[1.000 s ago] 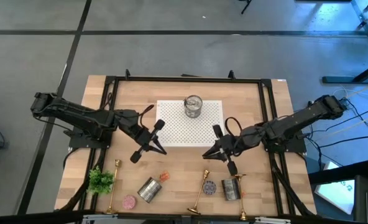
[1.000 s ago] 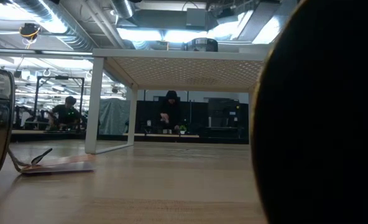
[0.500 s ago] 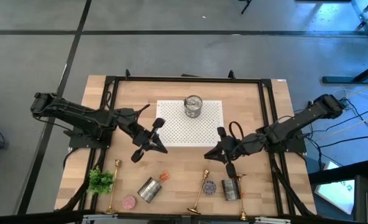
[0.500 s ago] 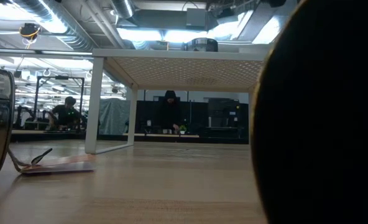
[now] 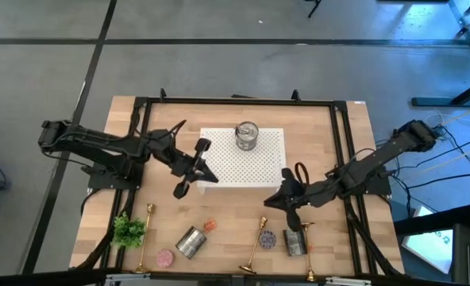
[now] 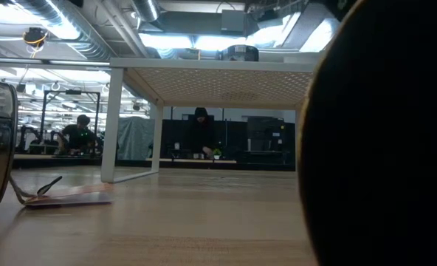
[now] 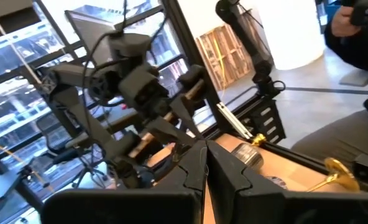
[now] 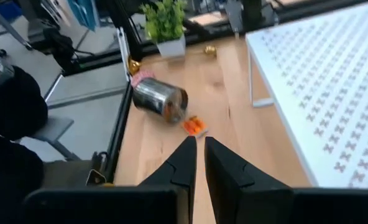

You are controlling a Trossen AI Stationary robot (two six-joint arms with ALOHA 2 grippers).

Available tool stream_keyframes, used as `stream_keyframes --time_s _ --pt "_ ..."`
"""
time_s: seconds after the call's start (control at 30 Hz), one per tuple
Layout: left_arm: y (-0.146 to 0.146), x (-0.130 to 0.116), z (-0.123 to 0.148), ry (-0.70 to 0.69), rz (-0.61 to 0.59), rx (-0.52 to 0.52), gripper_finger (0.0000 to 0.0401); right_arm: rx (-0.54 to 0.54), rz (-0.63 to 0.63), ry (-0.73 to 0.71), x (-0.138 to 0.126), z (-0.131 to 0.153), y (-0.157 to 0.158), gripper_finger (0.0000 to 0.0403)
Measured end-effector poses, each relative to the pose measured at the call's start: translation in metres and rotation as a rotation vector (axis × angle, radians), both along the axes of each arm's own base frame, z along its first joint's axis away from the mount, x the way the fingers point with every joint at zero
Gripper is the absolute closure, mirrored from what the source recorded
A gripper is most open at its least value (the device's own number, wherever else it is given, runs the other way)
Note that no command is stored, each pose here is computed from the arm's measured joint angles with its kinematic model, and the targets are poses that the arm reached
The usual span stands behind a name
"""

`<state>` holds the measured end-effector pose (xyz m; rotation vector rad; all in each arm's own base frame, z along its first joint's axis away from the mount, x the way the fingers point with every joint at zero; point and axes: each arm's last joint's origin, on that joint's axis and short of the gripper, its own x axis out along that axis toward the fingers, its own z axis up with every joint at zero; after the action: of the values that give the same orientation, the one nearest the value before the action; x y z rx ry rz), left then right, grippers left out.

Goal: Pick & Place candle stick holders
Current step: Put the small black scented candle on the shelf

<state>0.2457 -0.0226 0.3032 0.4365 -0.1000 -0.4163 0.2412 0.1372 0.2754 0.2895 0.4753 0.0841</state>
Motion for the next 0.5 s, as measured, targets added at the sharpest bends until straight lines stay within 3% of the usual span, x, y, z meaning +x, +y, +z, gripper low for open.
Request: stream_keyframes --time_s 0.3,0.5 --pt "0.008 0.001 0.000 -0.003 0.032 0.007 0.0395 -0.026 0.000 0.130 -0.001 -0.016 0.000 0.0368" --pt "0.008 0.002 -0.001 0.004 0.032 0.003 0.0395 0.014 0.049 0.220 0.003 -0.030 0.006 0.0368"
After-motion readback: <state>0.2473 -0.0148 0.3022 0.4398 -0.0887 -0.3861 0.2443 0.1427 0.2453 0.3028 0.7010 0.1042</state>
